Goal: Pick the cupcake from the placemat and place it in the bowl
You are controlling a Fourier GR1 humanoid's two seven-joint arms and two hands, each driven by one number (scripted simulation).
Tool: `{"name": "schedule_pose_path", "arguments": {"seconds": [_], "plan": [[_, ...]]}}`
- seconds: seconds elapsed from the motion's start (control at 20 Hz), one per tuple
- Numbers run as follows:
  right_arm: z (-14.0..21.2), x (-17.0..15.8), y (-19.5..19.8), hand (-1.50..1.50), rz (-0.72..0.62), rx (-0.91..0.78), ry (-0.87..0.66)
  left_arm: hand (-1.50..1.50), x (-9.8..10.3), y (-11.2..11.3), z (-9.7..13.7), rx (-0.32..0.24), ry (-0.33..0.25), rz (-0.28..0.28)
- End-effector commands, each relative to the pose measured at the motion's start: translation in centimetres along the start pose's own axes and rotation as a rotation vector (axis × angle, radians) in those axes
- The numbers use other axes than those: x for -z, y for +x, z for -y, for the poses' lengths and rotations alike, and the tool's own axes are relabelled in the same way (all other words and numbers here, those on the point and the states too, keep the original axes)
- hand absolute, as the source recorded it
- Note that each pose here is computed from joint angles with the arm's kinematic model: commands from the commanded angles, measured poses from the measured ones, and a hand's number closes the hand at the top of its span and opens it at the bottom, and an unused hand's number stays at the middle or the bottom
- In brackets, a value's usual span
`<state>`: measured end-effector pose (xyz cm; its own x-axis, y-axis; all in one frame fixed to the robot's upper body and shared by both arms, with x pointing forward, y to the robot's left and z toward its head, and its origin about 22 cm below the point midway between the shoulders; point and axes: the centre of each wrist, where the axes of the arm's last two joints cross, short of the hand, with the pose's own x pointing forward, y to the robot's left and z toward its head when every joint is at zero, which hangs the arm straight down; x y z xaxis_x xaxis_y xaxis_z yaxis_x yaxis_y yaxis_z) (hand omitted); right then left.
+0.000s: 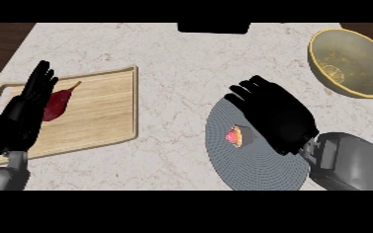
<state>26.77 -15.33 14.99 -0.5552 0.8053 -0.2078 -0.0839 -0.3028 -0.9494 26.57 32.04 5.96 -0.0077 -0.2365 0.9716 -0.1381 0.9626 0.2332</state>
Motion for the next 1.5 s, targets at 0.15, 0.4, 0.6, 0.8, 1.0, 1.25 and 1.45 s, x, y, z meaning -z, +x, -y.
{"name": "schedule_pose_path", "arguments": {"seconds": [0.15,0.4,0.6,0.8,1.0,1.25,1.45], "plan": [[3.3,-0.7,9.2,-1.50,-0.058,-0.321,0.056,0.00,0.6,-0.4,1.4,0.018,0.008,-0.024],[4.0,2.7,16.5,-1.50,-0.085,-0.337,0.126,0.00,0.2,0.1,1.3,0.012,-0.008,-0.018],[4.4,6.4,20.0,-1.50,-0.109,-0.371,0.164,0.00,1.4,0.3,1.3,0.016,-0.010,-0.014],[2.4,9.2,19.3,-1.50,-0.167,-0.454,0.322,0.00,1.9,0.6,3.3,0.000,-0.007,0.001],[0.5,11.6,18.3,-1.50,-0.239,-0.576,0.481,0.00,1.7,0.0,3.4,0.009,-0.003,-0.017],[-0.6,13.8,16.2,-1.50,-0.333,-0.595,0.629,0.00,1.3,0.1,1.9,0.022,-0.012,-0.003],[-4.1,14.3,15.6,-1.50,-0.359,-0.598,0.738,0.00,1.7,0.1,3.1,0.013,-0.030,-0.006]]}}
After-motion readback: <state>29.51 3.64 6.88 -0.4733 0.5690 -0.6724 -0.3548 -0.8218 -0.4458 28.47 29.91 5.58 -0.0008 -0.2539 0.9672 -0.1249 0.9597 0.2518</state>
